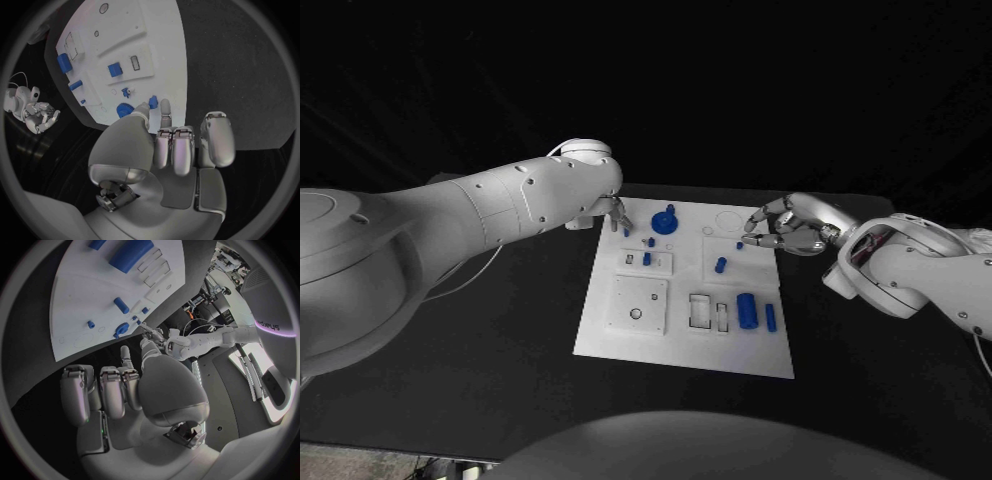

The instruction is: Assemble the parts on the task board

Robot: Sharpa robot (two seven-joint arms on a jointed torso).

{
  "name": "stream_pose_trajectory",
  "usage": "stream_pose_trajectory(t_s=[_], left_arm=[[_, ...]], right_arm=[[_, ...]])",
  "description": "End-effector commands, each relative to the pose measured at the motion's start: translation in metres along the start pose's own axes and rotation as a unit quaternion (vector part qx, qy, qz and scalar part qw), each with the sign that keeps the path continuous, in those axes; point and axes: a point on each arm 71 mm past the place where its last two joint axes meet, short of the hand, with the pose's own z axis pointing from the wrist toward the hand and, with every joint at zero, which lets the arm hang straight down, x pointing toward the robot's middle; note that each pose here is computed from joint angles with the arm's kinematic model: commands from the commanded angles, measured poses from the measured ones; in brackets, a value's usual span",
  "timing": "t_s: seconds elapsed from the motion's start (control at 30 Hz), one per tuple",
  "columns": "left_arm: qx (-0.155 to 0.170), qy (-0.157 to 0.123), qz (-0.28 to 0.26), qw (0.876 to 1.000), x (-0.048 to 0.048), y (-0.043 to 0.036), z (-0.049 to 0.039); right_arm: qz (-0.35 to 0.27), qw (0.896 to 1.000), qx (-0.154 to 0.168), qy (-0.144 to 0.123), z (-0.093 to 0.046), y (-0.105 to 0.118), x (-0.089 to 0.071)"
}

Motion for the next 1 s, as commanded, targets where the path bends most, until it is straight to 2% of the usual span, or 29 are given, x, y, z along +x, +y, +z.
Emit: stream_pose_trajectory(t_s=[0.03, 1.0], left_arm=[[0.011, 0.007, 0.001, 1.000, 0.0018, -0.0033, 0.0000], [0.024, 0.007, -0.014, 1.000, 0.0021, -0.0041, 0.0009]], right_arm=[[-0.001, 1.000, 0.001, 0.007, 0.0001, 0.0000, 0.0014], [0.000, 1.000, 0.008, 0.013, 0.0012, -0.0023, 0.0042]])
